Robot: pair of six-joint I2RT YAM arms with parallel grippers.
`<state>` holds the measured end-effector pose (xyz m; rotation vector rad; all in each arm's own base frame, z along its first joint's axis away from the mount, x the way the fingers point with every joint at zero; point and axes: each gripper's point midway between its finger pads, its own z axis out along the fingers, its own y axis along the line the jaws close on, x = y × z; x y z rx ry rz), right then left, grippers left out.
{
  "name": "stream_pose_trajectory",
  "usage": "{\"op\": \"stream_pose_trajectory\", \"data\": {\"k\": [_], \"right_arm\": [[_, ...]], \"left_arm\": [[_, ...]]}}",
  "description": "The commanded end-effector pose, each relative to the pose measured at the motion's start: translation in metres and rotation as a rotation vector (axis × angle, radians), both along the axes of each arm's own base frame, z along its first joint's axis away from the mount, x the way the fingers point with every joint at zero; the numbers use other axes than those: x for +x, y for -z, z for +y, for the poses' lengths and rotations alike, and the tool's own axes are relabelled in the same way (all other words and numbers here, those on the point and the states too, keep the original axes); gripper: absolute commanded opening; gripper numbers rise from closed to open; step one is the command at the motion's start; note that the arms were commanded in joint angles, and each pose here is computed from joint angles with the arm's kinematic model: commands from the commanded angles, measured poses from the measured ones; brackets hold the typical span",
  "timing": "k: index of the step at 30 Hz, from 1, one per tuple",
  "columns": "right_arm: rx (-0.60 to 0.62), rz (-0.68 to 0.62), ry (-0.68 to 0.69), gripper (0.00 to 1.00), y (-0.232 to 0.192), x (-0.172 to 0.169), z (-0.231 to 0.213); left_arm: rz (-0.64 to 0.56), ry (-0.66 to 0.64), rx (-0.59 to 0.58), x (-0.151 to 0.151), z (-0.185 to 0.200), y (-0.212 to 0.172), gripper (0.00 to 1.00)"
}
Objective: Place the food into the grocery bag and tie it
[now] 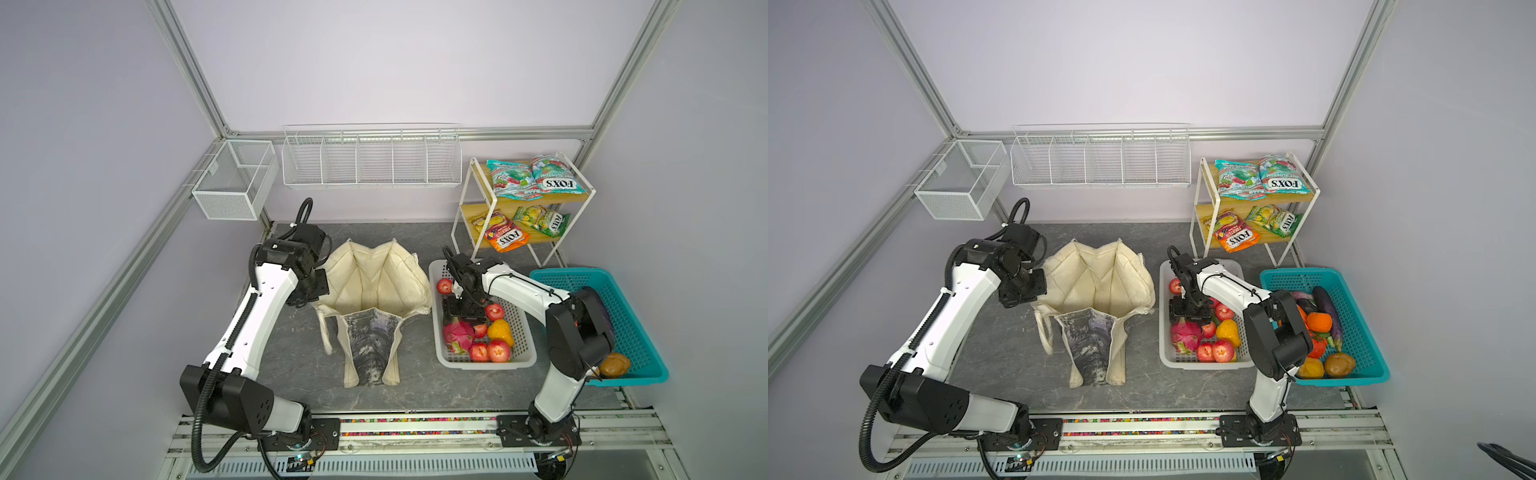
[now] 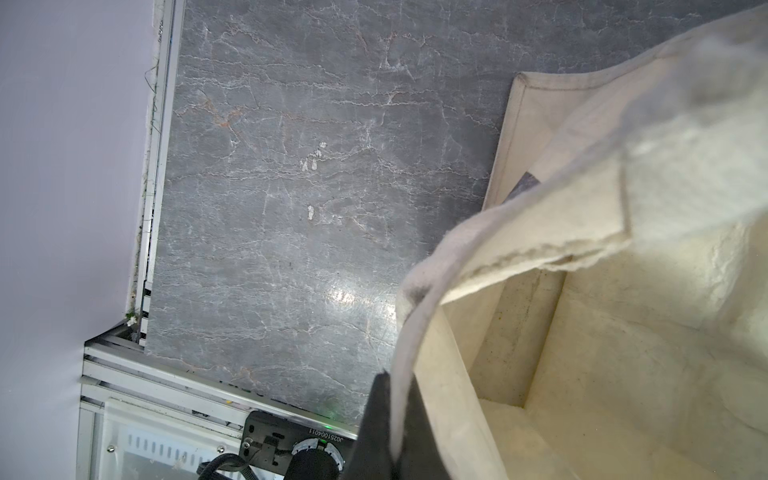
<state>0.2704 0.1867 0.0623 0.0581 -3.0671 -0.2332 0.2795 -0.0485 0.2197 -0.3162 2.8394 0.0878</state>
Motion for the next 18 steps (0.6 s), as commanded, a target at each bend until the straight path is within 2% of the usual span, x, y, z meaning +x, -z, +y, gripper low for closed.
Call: {"op": "stream_pose_trajectory", "data": {"k": [1,4,5,9,18], "right_arm": [[-0.032,0.063,0.002,0.77,0.009,-0.011,-0.007],[-0.031,0.062,-0.002,0.97,0.004,-0.010,-0.007],[-0.035,0.061,-0.003,0.98,0.001,-0.010,-0.008],[-0.034,0.060,-0.022,0.93,-0.011,-0.009,-0.006],[-0.024,0.112,-0.041,0.92,-0.011,-0.021,-0.007]], "left_arm": [[0.005,-0.013,0.010,-0.007,0.005,-0.001,0.00],[0.006,-0.016,0.007,-0.007,0.005,0.000,0.00],[0.004,-0.017,0.007,-0.006,0.005,-0.001,0.00],[0.003,-0.020,0.005,-0.006,0.005,0.000,0.00],[0.003,-0.025,0.003,-0.004,0.004,-0.001,0.00]]}}
